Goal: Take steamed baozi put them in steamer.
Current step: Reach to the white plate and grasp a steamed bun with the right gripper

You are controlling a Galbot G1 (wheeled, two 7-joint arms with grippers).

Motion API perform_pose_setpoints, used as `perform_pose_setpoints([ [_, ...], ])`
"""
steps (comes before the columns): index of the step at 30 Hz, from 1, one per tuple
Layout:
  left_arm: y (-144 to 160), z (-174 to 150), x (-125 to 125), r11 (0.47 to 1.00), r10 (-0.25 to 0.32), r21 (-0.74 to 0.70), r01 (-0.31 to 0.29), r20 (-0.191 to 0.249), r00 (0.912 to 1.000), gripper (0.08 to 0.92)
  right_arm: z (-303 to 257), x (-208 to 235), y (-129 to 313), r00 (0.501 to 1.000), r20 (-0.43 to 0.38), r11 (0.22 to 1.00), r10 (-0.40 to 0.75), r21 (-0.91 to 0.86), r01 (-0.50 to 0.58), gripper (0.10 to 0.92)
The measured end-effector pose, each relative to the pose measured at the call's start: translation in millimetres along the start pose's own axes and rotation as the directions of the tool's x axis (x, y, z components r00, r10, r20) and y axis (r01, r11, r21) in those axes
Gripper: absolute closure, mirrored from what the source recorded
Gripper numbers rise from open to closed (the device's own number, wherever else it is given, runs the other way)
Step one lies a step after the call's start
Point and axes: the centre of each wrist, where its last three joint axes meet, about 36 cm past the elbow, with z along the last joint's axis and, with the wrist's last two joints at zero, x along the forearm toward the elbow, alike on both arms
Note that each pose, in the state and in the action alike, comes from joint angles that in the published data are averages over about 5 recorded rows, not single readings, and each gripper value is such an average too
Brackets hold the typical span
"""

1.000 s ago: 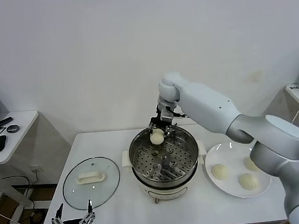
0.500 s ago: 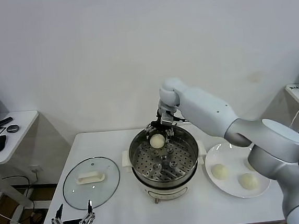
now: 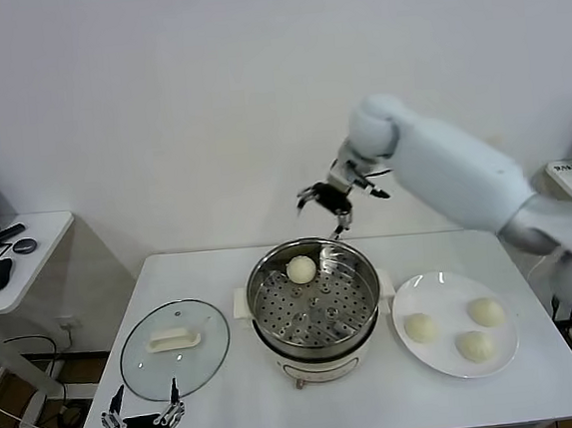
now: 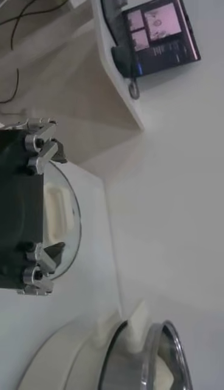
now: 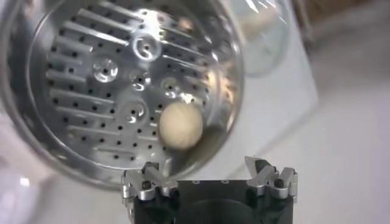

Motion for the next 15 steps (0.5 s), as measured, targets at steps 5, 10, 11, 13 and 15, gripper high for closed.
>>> perform_pose_setpoints([
  [5, 2, 1, -1, 1.000, 0.002, -0.005, -0.002, -0.002, 1.0000, 0.177, 24, 16, 46, 0.997, -0.068, 0.965, -0.040, -0.263, 0.021, 0.200],
  [10, 2, 1, -2, 1.000, 0.006, -0.007, -0.006, -0.005, 1.0000, 0.177, 40, 9, 97, 0.988, -0.117, 0.898, -0.103, -0.438, 0.042, 0.200],
  [11, 2, 2, -2, 1.000, 0.006, -0.007, -0.006, -0.006, 1.0000, 0.177, 43, 5, 106, 0.985, -0.123, 0.886, -0.117, -0.462, 0.047, 0.200],
  [13, 2, 2, -2, 1.000, 0.004, -0.007, -0.005, -0.010, 0.9999, 0.177, 46, -6, 123, 0.981, -0.133, 0.863, -0.143, -0.501, 0.058, 0.200],
  [15, 2, 3, -2, 1.000, 0.003, -0.007, -0.003, -0.014, 0.9999, 0.177, 48, -18, 138, 0.975, -0.141, 0.845, -0.169, -0.531, 0.070, 0.200],
])
